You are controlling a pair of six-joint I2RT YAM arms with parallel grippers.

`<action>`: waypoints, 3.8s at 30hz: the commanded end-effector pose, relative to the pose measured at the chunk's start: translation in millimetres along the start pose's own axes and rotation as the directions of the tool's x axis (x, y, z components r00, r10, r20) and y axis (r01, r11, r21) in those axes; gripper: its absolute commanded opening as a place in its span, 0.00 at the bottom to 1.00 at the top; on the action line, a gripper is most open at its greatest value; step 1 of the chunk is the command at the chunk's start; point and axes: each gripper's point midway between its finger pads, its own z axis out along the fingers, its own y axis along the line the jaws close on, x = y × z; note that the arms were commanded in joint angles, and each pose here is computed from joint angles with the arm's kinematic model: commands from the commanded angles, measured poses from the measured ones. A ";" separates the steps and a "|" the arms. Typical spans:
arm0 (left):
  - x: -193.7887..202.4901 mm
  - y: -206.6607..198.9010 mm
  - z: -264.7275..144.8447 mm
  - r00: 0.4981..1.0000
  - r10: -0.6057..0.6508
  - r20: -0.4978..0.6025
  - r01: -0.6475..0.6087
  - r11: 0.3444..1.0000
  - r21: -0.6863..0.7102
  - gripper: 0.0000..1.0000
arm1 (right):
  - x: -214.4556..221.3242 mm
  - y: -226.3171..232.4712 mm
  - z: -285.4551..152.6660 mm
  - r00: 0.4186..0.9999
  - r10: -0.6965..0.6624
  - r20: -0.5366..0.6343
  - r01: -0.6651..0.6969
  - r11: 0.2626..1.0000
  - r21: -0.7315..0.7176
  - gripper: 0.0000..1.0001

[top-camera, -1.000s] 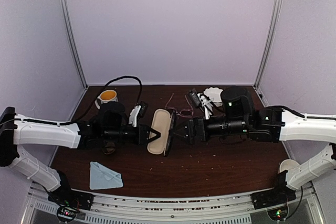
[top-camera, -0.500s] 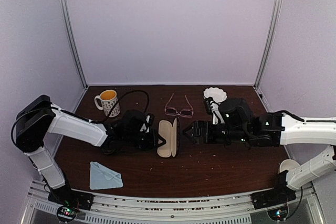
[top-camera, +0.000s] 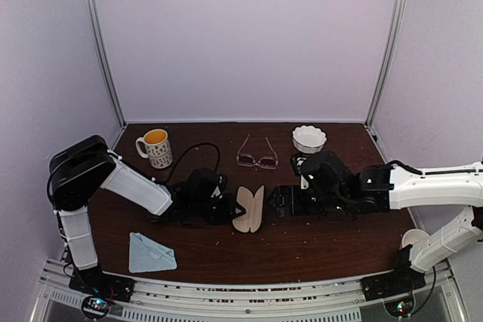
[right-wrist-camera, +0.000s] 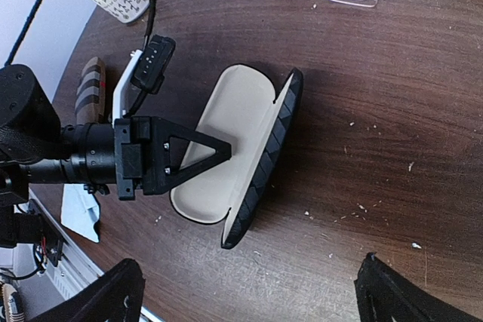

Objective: Organize the sunglasses
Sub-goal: Place the opened sunglasses case at the center of the board, then move the opened sunglasses case to the center of the board.

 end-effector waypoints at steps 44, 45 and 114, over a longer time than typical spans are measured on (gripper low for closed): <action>-47.8 133.9 -244.3 0.947 0.286 0.146 -0.100 0.693 -0.714 0.98 | 5.4 0.1 65.0 0.994 -0.046 -0.104 0.067 0.977 0.203 0.70; -46.8 139.9 -244.1 0.953 0.273 0.133 -0.098 0.690 -0.717 0.98 | 5.0 -1.8 67.2 0.993 -0.055 -0.107 0.077 0.974 0.214 0.68; -80.2 169.0 -166.2 0.977 0.198 -0.074 -0.198 0.735 -0.649 0.98 | 59.9 -34.3 128.2 0.955 -0.080 -0.285 0.142 0.969 0.203 0.02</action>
